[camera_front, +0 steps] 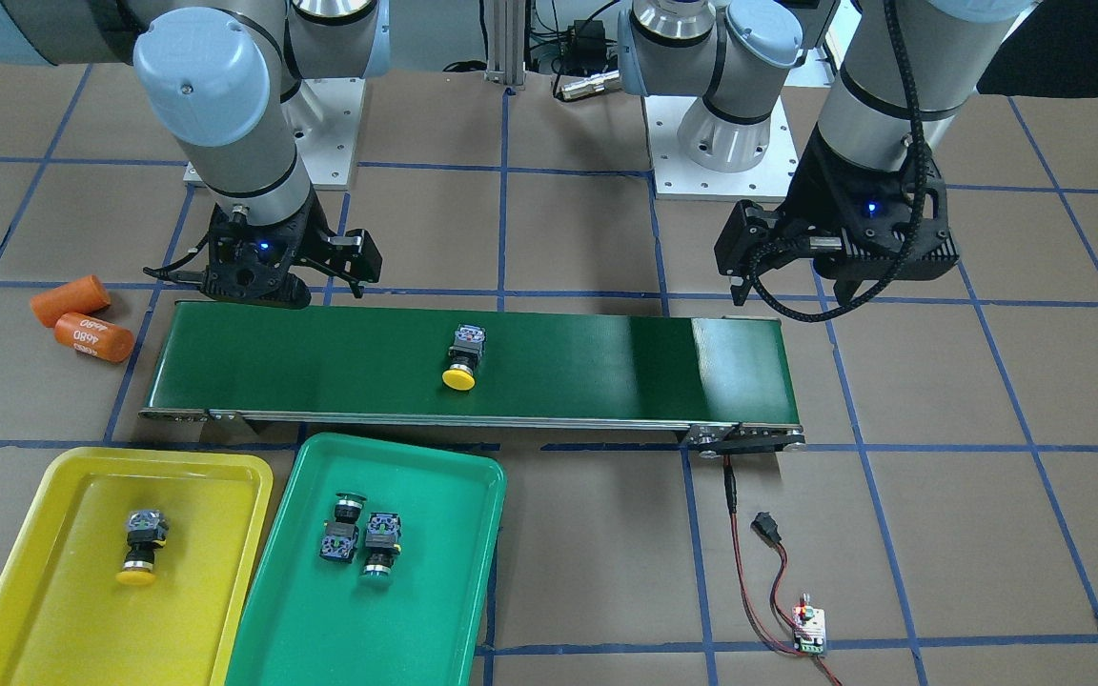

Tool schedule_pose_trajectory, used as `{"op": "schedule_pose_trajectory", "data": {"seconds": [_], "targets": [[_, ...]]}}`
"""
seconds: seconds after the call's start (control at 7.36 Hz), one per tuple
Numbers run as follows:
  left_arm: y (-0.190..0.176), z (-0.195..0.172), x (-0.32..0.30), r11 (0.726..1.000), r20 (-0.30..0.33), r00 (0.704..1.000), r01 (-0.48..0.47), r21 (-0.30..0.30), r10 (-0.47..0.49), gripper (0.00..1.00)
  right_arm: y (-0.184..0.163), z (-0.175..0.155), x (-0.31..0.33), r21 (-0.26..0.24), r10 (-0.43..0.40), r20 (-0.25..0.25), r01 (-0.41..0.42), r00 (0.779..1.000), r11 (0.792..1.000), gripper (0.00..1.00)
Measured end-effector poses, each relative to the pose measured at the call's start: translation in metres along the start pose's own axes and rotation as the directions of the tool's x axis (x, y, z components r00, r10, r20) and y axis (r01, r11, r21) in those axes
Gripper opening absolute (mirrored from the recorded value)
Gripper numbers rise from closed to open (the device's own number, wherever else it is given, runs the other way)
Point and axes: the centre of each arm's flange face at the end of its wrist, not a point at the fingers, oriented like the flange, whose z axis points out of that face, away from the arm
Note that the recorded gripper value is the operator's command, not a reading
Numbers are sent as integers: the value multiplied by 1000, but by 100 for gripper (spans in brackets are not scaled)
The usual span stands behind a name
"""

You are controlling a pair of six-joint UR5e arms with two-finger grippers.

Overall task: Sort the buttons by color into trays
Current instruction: 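Release the green button and move the right gripper back over the belt, then grasp the yellow-capped button on the belt with the right gripper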

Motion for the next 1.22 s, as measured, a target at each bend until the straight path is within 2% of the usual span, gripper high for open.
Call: {"op": "schedule_pose_trajectory", "data": {"seconds": [0.41,0.82,1.09,1.22], "targets": [[0,1,0,1000,0,1000,0,-2,0,100,0,12,-16,-4,-19,33,19,999,1000,100],[0,1,0,1000,0,1000,0,-2,0,100,-8,23,-31,29,-44,42,43,998,999,100],[0,1,0,1000,0,1000,0,-2,0,100,-16,44,-58,55,-75,42,72,996,996,100],[0,1,0,1000,0,1000,0,-1,0,100,-18,56,-68,50,-77,35,75,996,996,100]]}}
